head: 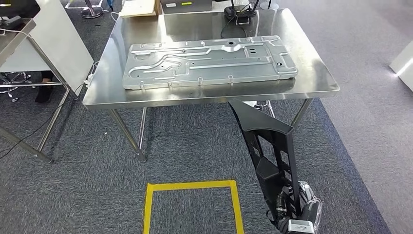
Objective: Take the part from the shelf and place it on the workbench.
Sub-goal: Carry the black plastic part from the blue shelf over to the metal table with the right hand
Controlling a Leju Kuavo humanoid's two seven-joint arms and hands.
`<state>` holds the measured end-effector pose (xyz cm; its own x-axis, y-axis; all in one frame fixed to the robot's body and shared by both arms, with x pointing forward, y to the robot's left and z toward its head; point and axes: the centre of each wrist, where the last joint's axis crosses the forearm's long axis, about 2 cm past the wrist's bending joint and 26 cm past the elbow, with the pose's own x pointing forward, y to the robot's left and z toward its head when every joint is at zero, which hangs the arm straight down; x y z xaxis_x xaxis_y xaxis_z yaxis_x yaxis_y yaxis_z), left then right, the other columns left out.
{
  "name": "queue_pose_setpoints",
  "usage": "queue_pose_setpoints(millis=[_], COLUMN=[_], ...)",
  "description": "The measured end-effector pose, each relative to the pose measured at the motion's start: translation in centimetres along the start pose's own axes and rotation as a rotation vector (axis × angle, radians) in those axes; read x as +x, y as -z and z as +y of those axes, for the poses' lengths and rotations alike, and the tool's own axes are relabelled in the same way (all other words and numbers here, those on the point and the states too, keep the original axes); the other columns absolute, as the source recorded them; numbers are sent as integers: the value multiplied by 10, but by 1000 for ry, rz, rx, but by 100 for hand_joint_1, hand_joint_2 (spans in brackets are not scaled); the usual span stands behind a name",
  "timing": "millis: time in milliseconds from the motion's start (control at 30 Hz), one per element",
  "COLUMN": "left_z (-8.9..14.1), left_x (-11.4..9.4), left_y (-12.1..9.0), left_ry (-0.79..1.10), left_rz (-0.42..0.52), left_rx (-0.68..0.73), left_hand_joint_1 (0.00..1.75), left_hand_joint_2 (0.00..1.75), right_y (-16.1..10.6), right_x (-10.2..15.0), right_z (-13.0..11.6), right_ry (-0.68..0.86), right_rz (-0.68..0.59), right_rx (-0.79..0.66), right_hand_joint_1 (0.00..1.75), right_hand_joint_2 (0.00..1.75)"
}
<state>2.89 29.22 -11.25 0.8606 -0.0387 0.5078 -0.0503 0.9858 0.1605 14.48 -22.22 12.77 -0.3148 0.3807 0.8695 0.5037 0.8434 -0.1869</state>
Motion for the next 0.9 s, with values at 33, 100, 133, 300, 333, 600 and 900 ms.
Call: queue_pose_setpoints(millis=[33, 100, 133, 300, 333, 600, 900], left_z=[1, 3, 4, 5, 5, 4, 5], left_x=[-1, -3, -3, 13, 12, 4, 6], left_y=[-1, -1, -1, 7, 7, 3, 4], left_ry=[1, 3, 4, 3, 4, 7, 8], left_rz=[3, 8, 7, -24, -23, -9, -8], left_rx=[2, 5, 6, 13, 13, 11, 12], left_hand_joint_1=[0, 0, 0, 0, 0, 0, 0], left_hand_joint_2=[0, 0, 0, 0, 0, 0, 0], right_y=[0, -1, -1, 3, 3, -2, -4], right_x=[0, -1, -1, 1, 1, -3, -4], right_z=[0, 1, 1, 4, 4, 4, 7], right_ry=[0, 0, 1, 7, 5, -5, -26], right_rz=[3, 9, 11, 4, 7, 34, 78], right_rx=[0, 1, 1, -8, -7, 5, 28], right_hand_joint_1=[175, 175, 175, 175, 175, 175, 175], right_hand_joint_2=[175, 175, 175, 175, 175, 175, 175])
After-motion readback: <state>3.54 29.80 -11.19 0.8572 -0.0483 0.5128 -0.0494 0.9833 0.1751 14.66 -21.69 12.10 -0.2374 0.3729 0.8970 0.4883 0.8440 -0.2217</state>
